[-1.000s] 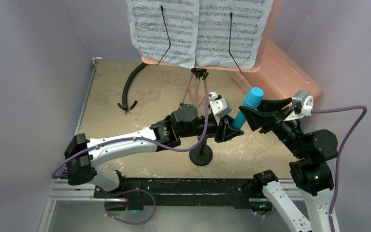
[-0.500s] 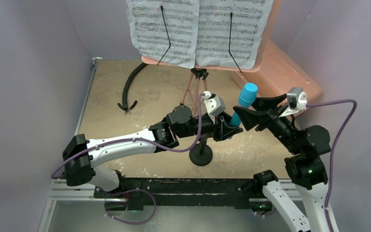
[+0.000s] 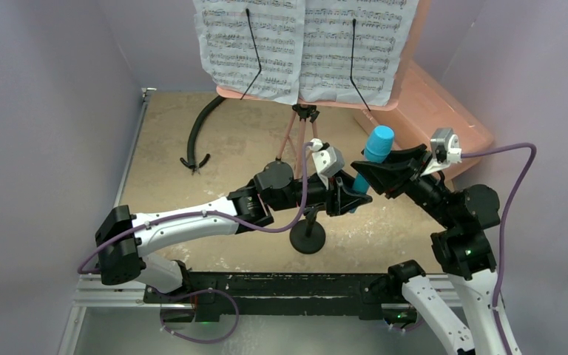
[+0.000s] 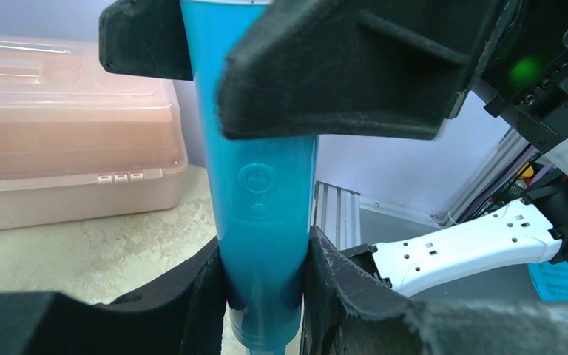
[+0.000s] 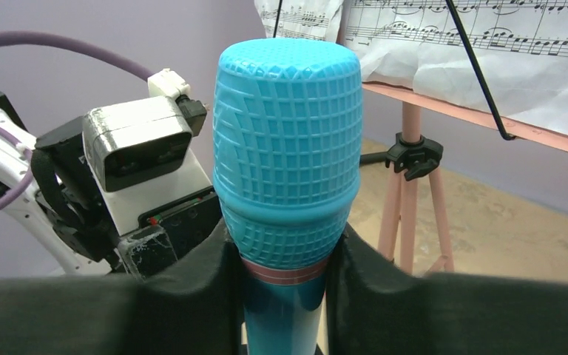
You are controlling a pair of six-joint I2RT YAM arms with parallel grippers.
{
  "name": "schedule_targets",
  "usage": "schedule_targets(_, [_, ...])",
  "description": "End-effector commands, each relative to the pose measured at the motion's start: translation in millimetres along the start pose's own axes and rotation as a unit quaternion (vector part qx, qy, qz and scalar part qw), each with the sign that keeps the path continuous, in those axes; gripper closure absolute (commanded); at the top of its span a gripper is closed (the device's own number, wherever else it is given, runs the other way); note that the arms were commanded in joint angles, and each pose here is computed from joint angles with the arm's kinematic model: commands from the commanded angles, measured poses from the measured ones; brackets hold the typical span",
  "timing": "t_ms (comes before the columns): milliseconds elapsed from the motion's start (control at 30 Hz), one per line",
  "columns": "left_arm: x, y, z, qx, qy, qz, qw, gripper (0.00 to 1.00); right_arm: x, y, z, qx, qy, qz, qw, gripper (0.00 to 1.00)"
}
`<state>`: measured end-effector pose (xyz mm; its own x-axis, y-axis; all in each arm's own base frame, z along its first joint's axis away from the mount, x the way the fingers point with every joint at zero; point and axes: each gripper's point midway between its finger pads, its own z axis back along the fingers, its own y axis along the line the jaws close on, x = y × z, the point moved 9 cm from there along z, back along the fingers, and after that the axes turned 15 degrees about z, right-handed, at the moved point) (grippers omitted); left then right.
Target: Set up the instrument practice props
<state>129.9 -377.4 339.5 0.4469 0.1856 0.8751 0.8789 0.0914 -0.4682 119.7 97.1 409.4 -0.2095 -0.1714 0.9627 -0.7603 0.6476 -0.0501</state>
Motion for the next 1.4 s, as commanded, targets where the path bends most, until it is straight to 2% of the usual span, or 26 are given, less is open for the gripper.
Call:
schedule_targets(0, [25,-17,6,-0.03,-0.038,-0.017,0.999,1.0,9,-1,-4,0.004,-0.024,0.01,1.0,1.0])
schedule_targets(33, [26,-16,6,-0.027,-0.039,-0.02,0.999,0.98,9,-1,-4,0.001,-0.022,0.013,1.0,1.0])
schedule_targets(167, [27,-13,9,-0.014,-0.044,-0.034,0.998,0.62,9,-4,0,-0.009,-0.016,0.049,0.999,1.0])
schedule_targets(267, [28,-11,10,-0.005,-0.047,-0.04,0.998,0.4,6,-6,3,-0.03,-0.016,0.06,0.998,1.0])
schedule_targets(333, [30,-9,10,0.003,-0.052,-0.04,0.998,0.29,3,-6,6,-0.037,-0.015,0.066,0.997,1.0])
schedule_targets(433, [36,-4,12,0.013,-0.061,-0.036,0.997,0.19,-3,-7,10,-0.046,-0.007,0.071,0.996,1.0])
schedule_targets(700, [48,29,28,0.028,-0.082,0.015,0.996,0.15,-23,-5,19,-0.045,0.007,0.081,0.996,1.0])
schedule_targets(933, [45,47,56,0.064,-0.091,0.032,0.993,0.12,-31,-4,23,-0.042,0.003,0.098,0.994,1.0])
schedule_targets(1267, [20,55,117,0.13,-0.102,0.059,0.984,0.13,-37,-4,20,-0.029,-0.003,0.087,0.996,1.0])
schedule_targets(1367, [14,49,140,0.146,-0.122,0.055,0.98,0.13,-40,-4,19,-0.026,-0.003,0.088,0.996,1.0])
